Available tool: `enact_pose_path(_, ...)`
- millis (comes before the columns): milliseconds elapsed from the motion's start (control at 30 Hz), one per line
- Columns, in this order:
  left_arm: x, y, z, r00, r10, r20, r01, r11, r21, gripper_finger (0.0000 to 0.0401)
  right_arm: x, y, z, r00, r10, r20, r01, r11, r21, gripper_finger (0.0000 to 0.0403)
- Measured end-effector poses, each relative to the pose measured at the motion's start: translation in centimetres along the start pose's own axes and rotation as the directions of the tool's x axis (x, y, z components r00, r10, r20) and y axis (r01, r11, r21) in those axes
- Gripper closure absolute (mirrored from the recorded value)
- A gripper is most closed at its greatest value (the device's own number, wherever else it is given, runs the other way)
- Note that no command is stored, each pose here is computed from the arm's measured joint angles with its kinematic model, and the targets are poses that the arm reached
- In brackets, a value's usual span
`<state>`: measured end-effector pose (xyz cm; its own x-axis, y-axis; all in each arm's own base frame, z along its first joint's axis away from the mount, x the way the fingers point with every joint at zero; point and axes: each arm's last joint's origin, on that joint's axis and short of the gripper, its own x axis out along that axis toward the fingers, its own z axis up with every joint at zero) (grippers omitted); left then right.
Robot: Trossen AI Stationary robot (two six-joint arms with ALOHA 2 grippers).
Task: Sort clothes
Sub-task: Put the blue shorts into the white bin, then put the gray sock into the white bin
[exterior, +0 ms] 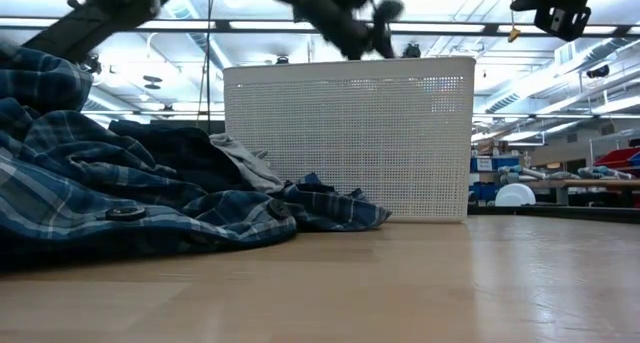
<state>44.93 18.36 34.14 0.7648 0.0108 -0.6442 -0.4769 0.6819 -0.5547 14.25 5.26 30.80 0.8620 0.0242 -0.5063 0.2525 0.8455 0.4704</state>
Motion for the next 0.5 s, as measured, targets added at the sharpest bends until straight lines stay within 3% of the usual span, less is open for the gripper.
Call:
enact_pose_path(100,-2.4,-1.7,0.3,0.993,-0.040,0.107,0.039,0.999,0.018,0.0254,0.0,0.0,0.0,1.000,0.017,-0.016,-0.017,1.000,-0.023,0.0291)
enact_pose_path(267,-6.2,-4.2,-0.9,0.984,0.055,0.168,-0.063,0.997,0.039,0.0254,-0.1,0.2,-0.2,0.996,0.062,-0.068,-0.065,0.997,-0.034,0.0290)
enact_pose_path(500,-11.8,-10.1,-5.5,0.948,0.182,0.263,-0.219,0.968,0.120,0.0254,0.1,0.3,-0.4,0.992,0.085,-0.098,-0.093,0.992,-0.082,0.0290)
